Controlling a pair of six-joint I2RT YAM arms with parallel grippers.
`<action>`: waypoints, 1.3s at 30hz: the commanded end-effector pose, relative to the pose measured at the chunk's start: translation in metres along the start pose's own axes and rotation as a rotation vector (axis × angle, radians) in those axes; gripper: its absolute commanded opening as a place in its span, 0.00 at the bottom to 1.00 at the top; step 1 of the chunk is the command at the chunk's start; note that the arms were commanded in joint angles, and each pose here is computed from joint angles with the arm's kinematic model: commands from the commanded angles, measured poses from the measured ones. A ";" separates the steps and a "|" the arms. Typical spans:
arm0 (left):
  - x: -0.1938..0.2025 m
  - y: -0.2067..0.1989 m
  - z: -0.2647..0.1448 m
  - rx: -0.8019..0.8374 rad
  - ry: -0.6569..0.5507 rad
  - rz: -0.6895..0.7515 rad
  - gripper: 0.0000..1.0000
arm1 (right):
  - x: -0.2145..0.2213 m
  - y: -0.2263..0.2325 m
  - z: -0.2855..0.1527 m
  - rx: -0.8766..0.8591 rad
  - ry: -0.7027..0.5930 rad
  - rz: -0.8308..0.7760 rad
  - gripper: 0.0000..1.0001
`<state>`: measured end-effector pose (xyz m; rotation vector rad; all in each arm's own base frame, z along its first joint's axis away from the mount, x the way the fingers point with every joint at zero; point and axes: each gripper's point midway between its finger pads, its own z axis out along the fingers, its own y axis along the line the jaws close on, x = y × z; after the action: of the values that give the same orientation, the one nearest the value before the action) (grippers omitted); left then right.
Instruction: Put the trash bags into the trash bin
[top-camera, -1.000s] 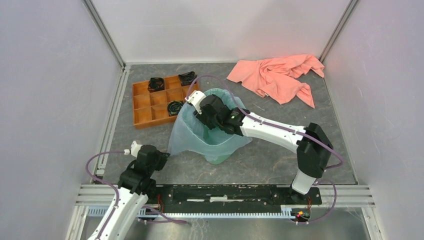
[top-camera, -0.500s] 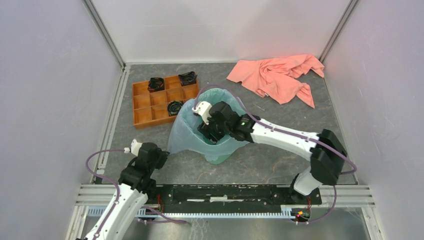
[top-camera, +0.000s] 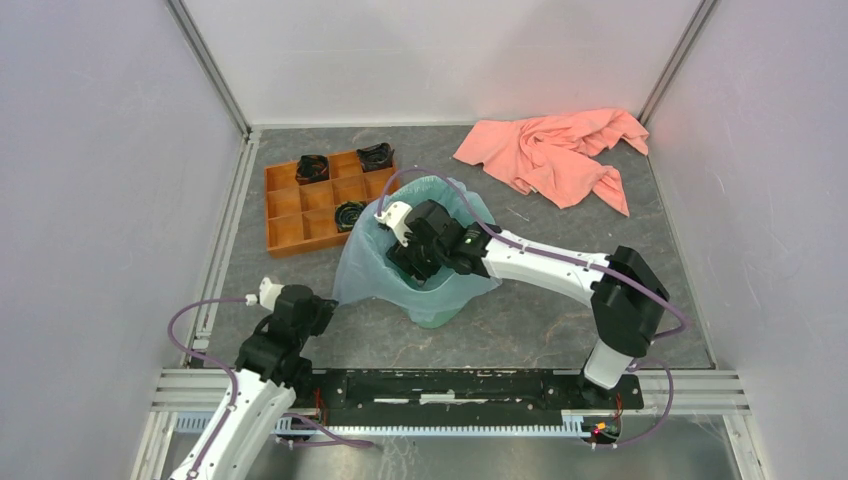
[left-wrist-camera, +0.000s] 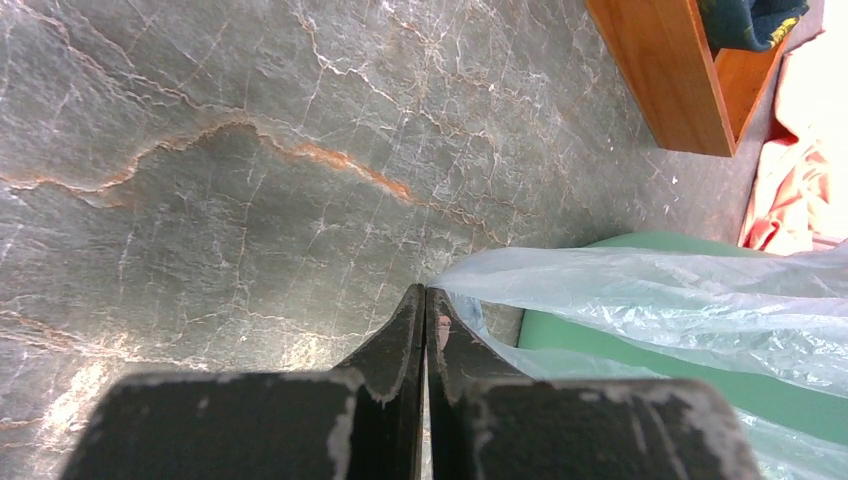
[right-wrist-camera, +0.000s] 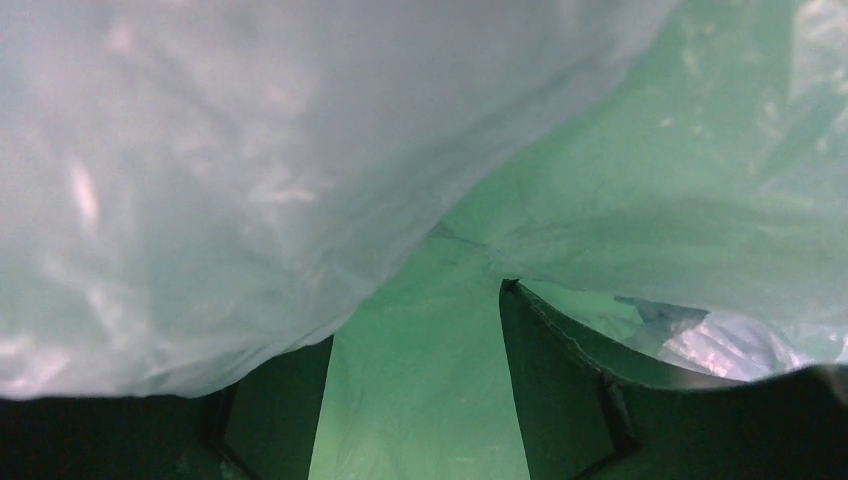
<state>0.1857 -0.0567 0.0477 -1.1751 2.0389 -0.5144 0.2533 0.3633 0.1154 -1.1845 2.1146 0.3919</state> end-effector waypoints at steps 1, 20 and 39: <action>-0.014 -0.016 -0.006 0.053 -0.055 0.017 0.06 | 0.037 0.012 0.033 -0.037 0.133 0.039 0.67; -0.027 -0.028 -0.012 0.096 -0.110 0.057 0.06 | 0.012 0.002 -0.008 -0.003 0.166 0.016 0.41; -0.026 -0.028 -0.016 0.110 -0.100 0.031 0.06 | -0.014 0.007 0.003 -0.015 0.105 0.066 0.47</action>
<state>0.1939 -0.0521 0.0701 -1.1019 1.9574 -0.5339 0.2555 0.3747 0.0756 -1.2247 2.3046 0.3338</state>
